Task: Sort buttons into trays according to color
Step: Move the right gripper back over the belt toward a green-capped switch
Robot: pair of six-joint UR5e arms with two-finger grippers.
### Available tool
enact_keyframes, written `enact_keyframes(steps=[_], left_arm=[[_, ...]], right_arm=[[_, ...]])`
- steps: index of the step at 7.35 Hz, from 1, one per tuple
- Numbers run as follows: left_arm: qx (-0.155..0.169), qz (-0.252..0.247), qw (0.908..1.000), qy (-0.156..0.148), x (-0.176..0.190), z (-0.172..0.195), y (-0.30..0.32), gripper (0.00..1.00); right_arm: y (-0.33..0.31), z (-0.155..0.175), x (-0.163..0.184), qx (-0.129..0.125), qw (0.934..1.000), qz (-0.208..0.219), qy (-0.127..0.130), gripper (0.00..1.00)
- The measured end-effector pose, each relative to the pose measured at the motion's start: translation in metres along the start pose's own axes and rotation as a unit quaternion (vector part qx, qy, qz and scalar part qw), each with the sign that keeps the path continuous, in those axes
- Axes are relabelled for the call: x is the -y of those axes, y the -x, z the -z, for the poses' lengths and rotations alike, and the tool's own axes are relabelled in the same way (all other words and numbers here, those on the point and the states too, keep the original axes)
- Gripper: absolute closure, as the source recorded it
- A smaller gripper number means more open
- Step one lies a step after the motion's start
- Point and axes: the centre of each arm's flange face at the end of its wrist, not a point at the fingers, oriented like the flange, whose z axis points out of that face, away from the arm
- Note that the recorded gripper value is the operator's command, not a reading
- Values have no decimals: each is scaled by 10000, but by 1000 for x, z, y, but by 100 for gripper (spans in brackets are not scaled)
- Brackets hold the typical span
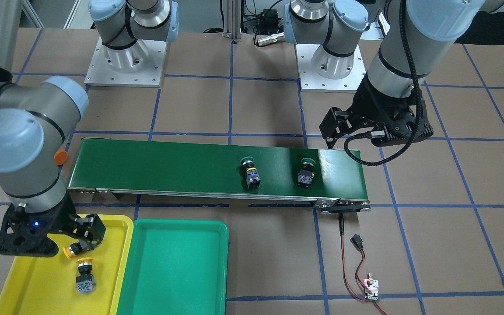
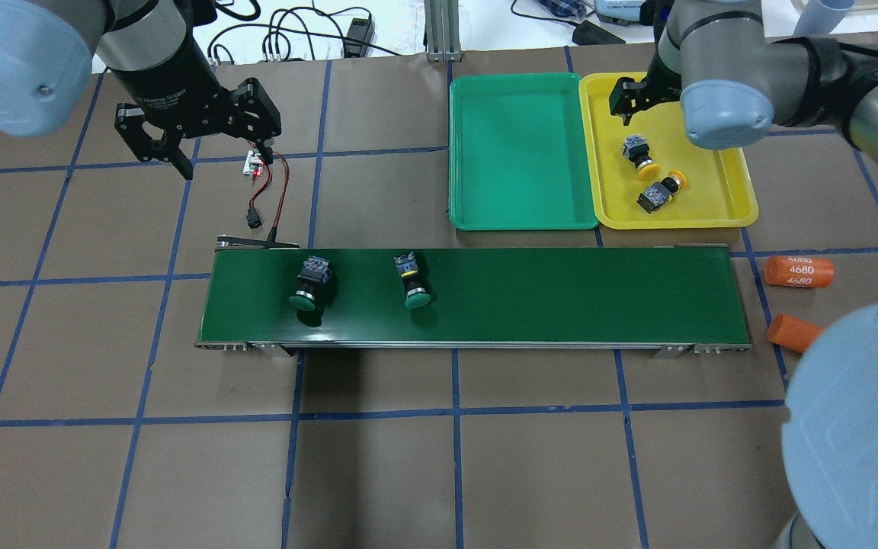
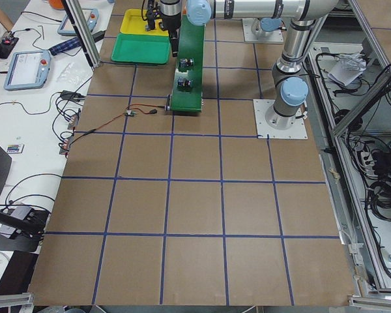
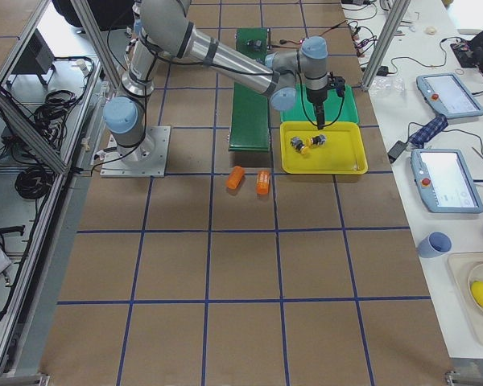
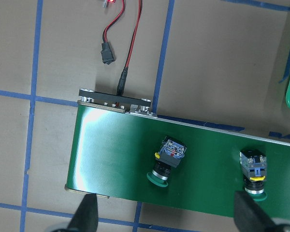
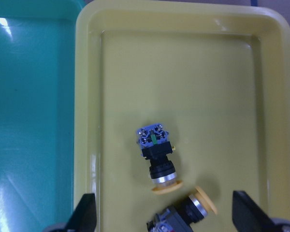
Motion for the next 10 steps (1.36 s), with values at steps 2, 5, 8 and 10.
enact_keyframes(steps=[2, 5, 8, 10], left_arm=[[63, -37, 10000, 19, -6, 3, 0, 0], [140, -43, 9999, 8, -3, 4, 2, 0], [153, -84, 9998, 28, -6, 3, 2, 0], [148, -90, 9999, -3, -5, 5, 2, 0]], right_arm=[[0, 89, -42, 51, 9992, 52, 381, 0], [34, 139, -85, 153, 9964, 376, 749, 0], [65, 116, -97, 185, 9934, 479, 1026, 0], [69, 105, -108, 183, 9917, 506, 1170, 0]])
